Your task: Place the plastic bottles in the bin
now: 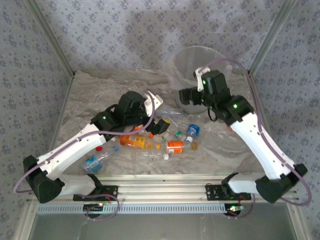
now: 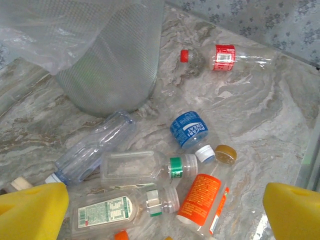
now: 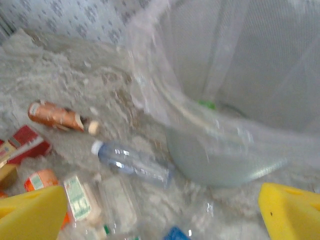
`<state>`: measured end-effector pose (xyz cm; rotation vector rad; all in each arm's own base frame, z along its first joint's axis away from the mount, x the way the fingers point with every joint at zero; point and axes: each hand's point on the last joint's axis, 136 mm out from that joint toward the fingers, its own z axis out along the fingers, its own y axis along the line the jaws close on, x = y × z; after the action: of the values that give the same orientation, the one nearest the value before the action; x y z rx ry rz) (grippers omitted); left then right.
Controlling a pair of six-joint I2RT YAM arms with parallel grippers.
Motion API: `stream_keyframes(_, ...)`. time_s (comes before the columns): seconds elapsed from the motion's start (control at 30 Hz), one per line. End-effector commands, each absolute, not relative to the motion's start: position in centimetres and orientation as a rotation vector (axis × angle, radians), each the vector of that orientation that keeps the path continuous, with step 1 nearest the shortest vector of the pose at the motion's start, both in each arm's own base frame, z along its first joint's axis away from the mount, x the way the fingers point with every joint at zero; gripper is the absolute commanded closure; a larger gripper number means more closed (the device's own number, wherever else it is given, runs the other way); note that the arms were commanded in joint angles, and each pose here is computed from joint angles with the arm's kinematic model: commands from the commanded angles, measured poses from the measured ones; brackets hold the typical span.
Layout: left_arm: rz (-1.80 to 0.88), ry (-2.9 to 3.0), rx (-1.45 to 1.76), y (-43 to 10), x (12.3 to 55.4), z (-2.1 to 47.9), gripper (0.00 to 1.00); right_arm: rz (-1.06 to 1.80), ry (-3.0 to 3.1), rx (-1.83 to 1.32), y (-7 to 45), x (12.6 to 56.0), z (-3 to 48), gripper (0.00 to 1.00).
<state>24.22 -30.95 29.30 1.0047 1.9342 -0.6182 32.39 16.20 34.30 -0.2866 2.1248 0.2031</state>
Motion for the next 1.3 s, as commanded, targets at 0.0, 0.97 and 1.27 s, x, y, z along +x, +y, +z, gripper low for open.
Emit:
stream_keyframes(0.0, -0.692, 1.870, 1.081, -31.3, 22.3, 30.2, 0.00, 0.222, 2.164, -0.063, 13.3, 29.7, 32.5, 0.00)
stream_keyframes(0.97, -0.683, 1.795, 1.140, -31.7, 20.5, 30.7, 0.00, 0.393, 2.517, 0.547, 11.3, 30.5, 12.2, 0.12)
stream_keyframes(1.27, -0.694, 1.799, 1.170, -32.1, 20.3, 30.4, 0.00, 0.440, 2.567, 0.550, 12.0, 31.9, 9.9, 0.12)
